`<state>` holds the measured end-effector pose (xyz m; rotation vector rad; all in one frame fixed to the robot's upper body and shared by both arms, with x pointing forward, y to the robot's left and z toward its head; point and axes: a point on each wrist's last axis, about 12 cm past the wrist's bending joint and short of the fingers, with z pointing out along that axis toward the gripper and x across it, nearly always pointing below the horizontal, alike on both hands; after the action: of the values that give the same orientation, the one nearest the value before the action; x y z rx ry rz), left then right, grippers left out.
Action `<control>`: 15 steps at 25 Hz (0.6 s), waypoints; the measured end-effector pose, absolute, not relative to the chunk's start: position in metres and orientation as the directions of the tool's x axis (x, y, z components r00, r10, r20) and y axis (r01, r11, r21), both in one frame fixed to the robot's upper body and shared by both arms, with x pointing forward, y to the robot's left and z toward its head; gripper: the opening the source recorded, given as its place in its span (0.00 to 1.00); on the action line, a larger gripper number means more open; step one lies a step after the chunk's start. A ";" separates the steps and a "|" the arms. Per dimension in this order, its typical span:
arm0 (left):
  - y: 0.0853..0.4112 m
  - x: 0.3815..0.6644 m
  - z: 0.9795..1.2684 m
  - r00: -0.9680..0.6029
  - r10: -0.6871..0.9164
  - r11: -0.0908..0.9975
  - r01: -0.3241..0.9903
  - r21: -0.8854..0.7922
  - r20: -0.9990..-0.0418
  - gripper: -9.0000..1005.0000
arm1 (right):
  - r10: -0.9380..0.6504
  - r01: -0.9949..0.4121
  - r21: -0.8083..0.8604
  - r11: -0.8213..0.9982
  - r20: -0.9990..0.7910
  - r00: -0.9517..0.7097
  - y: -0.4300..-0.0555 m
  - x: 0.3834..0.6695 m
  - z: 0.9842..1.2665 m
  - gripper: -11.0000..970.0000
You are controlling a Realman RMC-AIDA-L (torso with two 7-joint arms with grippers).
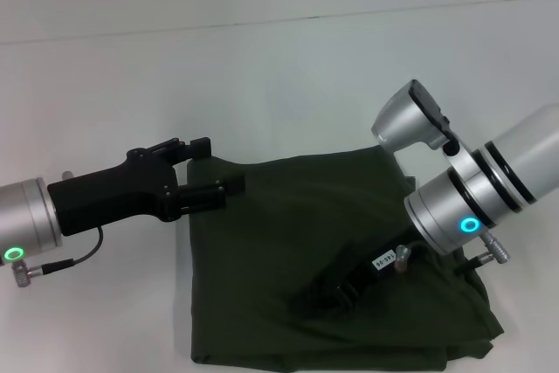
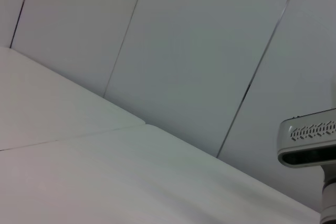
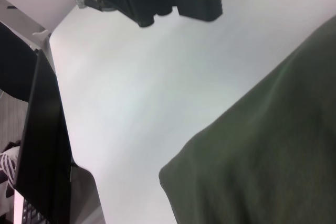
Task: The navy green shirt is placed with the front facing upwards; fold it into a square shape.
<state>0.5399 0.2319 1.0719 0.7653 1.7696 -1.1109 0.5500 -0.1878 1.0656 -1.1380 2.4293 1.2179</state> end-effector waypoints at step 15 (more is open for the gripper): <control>0.232 0.541 1.072 -0.417 0.044 0.411 0.836 -0.364 -0.908 0.90 | -0.523 -0.751 0.604 0.265 -0.565 -0.639 -0.179 0.553 1.083 0.09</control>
<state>0.5406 0.2318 1.0723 0.7650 1.7691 -1.1078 0.5531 -0.1789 1.0833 -1.1805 2.2856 1.3107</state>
